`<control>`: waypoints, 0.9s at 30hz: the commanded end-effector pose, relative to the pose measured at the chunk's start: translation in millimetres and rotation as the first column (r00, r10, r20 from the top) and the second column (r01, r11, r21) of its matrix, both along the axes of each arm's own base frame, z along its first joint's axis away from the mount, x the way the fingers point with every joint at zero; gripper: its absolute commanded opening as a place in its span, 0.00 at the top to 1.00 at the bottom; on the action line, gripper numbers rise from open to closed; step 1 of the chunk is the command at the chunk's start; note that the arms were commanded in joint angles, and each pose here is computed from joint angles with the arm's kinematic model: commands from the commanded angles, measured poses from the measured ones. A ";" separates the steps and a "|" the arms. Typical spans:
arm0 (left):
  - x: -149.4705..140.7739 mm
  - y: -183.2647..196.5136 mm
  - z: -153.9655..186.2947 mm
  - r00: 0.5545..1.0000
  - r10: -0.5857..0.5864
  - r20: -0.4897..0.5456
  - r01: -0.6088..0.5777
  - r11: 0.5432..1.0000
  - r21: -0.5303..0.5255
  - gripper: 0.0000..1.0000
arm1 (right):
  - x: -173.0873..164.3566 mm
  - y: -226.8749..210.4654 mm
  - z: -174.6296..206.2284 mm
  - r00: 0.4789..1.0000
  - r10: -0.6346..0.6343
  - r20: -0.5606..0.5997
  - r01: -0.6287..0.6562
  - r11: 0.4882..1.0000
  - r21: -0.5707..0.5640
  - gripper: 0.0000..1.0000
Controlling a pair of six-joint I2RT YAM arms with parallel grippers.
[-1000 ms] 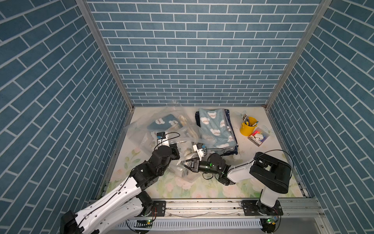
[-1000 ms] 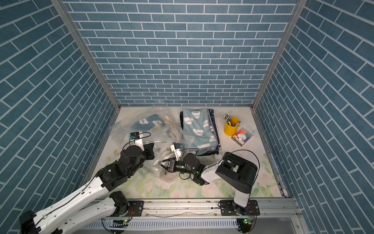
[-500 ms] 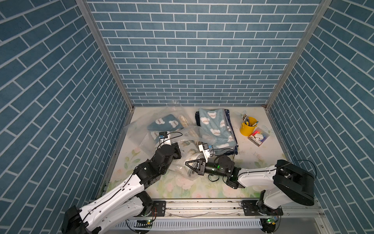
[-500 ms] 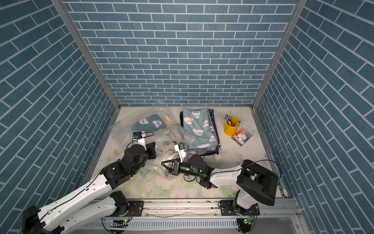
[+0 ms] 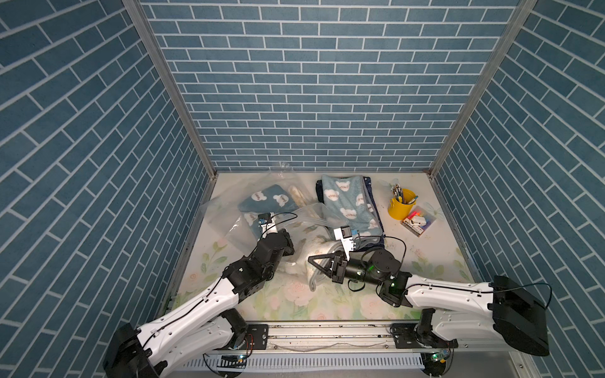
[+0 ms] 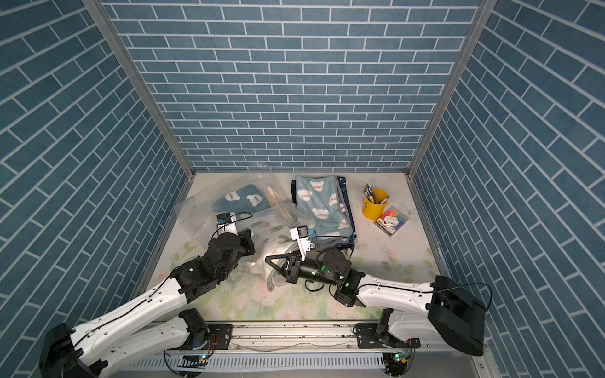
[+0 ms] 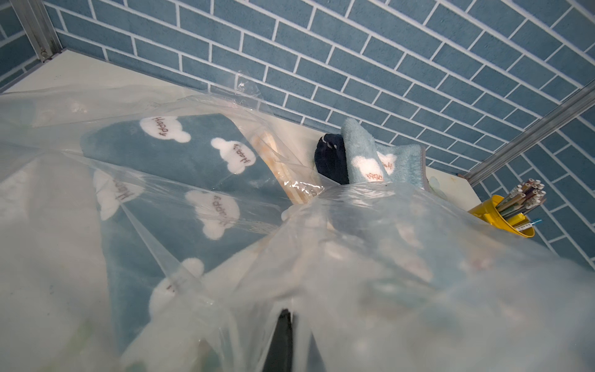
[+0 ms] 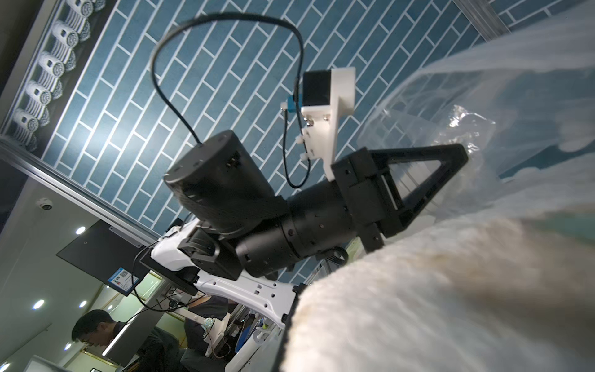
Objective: Take the blanket out of the vacuum bag
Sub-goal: Take out the blanket from the vacuum bag.
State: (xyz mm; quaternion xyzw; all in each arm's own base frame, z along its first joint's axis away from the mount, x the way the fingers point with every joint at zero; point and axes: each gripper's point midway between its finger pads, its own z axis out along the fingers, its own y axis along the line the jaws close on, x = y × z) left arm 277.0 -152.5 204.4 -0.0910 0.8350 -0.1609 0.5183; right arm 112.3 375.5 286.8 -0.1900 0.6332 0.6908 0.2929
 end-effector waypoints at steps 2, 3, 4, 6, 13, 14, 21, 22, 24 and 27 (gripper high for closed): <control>2.9 7.6 -8.1 0.999 0.051 -0.003 -0.051 0.999 0.010 1.00 | -8.5 -7.2 52.2 0.992 0.026 0.124 -0.039 0.994 0.101 1.00; 3.4 8.4 -10.0 0.998 0.058 -0.008 -0.058 0.998 0.013 1.00 | -8.2 -9.3 57.7 0.991 0.021 0.132 -0.036 0.993 0.110 1.00; 3.9 8.7 -10.3 0.998 0.061 -0.008 -0.061 0.998 0.013 1.00 | -7.3 -11.2 62.5 0.990 0.015 0.139 -0.031 0.993 0.115 1.00; 4.4 10.2 -13.3 0.997 0.071 -0.012 -0.071 0.997 0.016 1.00 | -3.4 -16.1 75.4 0.987 -0.004 0.160 -0.016 0.992 0.128 1.00; 2.9 15.8 -20.4 0.995 0.097 -0.014 -0.097 0.995 -0.001 1.00 | 15.8 -34.9 129.3 0.972 -0.058 0.226 0.015 0.982 0.186 1.00; 2.5 16.4 -22.2 0.995 0.099 -0.017 -0.099 0.995 -0.005 1.00 | 20.2 -38.1 139.0 0.969 -0.071 0.237 0.025 0.980 0.195 1.00; 1.7 22.5 -34.7 0.990 0.136 -0.026 -0.136 0.990 -0.029 1.00 | 37.1 -50.8 218.3 0.929 -0.133 0.344 0.036 0.961 0.276 1.00; -0.4 25.1 -44.4 0.989 0.140 -0.039 -0.141 0.990 -0.020 1.00 | 40.0 -53.5 228.7 0.923 -0.148 0.356 0.042 0.956 0.290 1.00; -1.3 27.1 -50.4 0.988 0.150 -0.049 -0.151 0.988 -0.024 1.00 | 49.1 -61.4 252.5 0.901 -0.202 0.385 0.080 0.947 0.310 1.00; -3.0 29.5 -54.3 0.986 0.157 -0.054 -0.159 0.987 -0.031 1.00 | 66.9 -68.6 276.4 0.877 -0.257 0.407 0.127 0.939 0.318 1.00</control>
